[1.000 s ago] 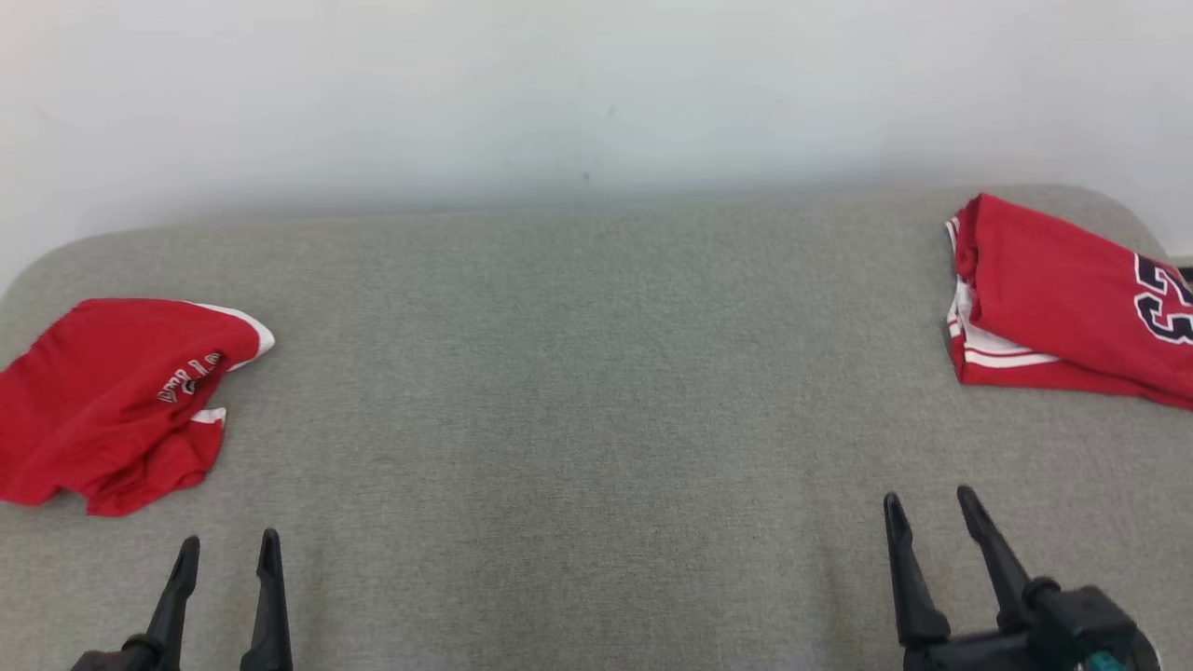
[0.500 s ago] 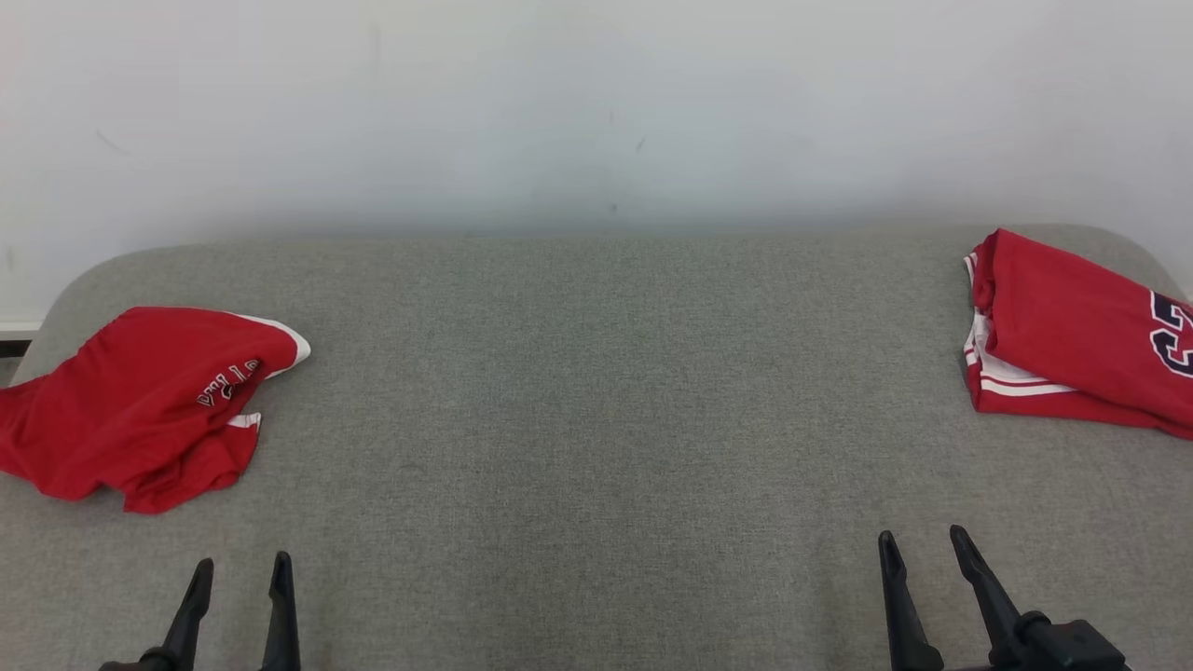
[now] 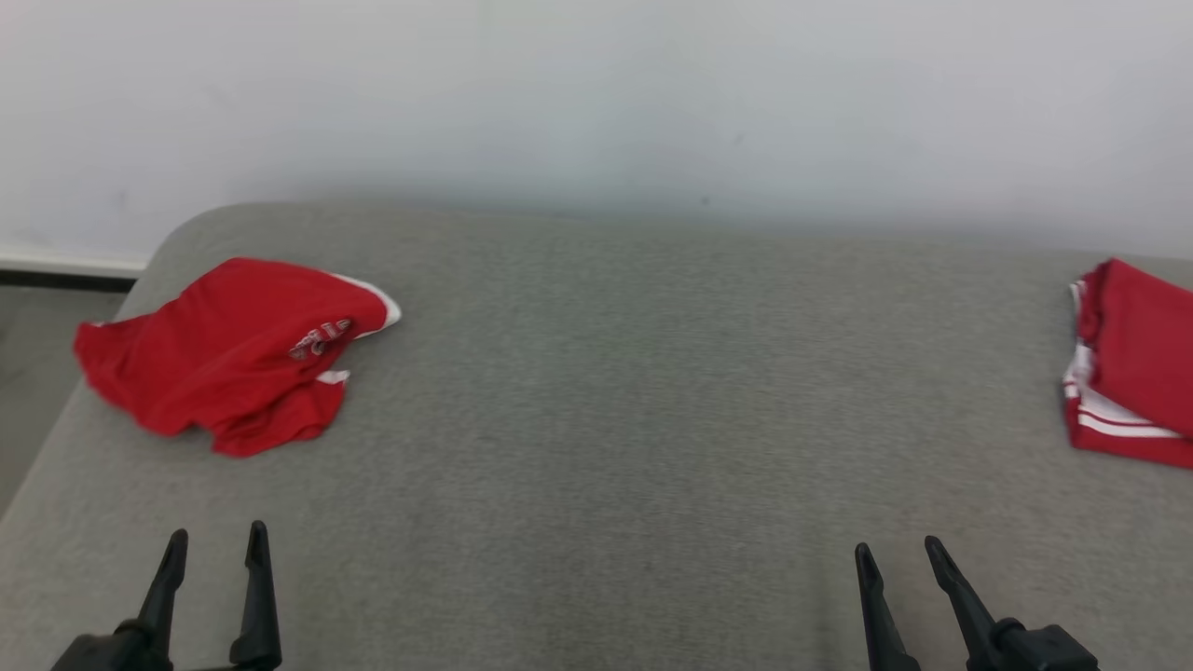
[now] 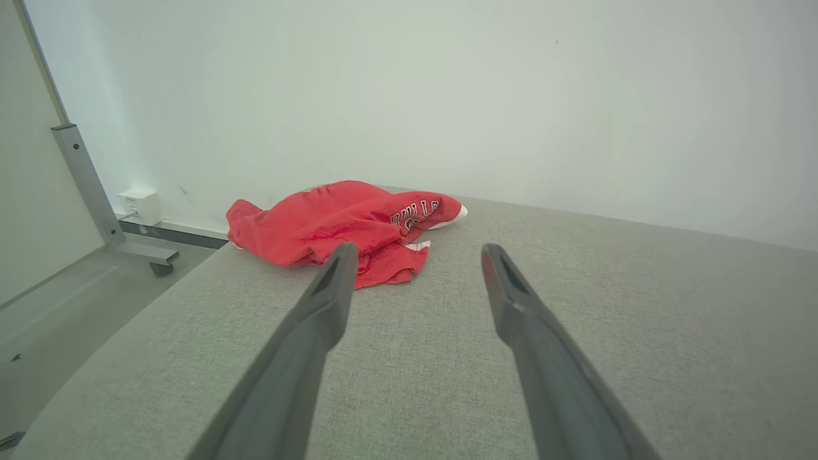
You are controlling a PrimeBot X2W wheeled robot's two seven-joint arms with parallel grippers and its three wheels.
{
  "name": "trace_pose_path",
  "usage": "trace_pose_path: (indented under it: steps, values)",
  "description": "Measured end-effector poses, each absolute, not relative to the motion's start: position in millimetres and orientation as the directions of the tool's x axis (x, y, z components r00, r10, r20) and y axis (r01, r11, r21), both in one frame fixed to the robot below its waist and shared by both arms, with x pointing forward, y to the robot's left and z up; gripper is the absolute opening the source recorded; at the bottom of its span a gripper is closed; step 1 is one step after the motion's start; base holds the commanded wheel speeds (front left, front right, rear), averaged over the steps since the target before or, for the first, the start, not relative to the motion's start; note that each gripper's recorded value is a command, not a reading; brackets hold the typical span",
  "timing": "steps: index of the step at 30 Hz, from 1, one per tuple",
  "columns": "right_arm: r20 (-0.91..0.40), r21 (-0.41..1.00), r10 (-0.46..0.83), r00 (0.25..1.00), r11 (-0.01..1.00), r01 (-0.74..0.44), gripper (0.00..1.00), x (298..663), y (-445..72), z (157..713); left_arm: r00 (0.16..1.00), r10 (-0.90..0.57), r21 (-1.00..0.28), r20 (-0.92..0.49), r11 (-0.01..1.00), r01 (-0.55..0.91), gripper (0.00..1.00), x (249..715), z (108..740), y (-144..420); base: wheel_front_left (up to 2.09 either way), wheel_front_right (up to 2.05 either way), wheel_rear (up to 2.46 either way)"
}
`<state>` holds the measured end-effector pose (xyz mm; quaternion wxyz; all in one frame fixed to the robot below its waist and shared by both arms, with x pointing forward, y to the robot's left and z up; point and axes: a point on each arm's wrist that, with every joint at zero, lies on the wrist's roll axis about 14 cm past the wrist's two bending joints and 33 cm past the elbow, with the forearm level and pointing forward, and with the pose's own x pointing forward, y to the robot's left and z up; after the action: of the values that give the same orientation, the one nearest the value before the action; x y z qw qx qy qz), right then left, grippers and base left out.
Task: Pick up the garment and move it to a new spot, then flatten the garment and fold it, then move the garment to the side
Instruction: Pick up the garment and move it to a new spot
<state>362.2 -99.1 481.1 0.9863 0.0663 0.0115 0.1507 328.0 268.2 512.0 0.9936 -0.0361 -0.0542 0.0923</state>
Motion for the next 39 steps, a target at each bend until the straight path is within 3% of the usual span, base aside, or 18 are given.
trace_pose_path:
  steps: [9,23,31,39]
  values:
    - [-0.009,0.148,0.464,0.886,0.877,-0.457,1.00,380,-38,477,0.918,0.385,-0.066,0.096,0.923,-0.380,1.00,278,512,329,0.00,0.00,0.00]
    - [-0.025,0.176,0.685,0.728,0.720,-0.671,1.00,385,59,466,0.758,0.646,-0.056,0.087,0.763,-0.644,1.00,188,514,391,0.00,0.00,0.00]
    - [-0.037,0.182,0.661,0.749,0.742,-0.646,1.00,393,51,461,0.763,0.638,-0.059,0.104,0.769,-0.636,1.00,200,520,393,0.00,0.00,0.00]
    - [-0.001,0.120,0.586,0.811,0.805,-0.581,1.00,422,24,473,0.770,0.561,-0.029,0.305,0.813,-0.581,1.00,259,600,423,0.00,0.00,0.00]
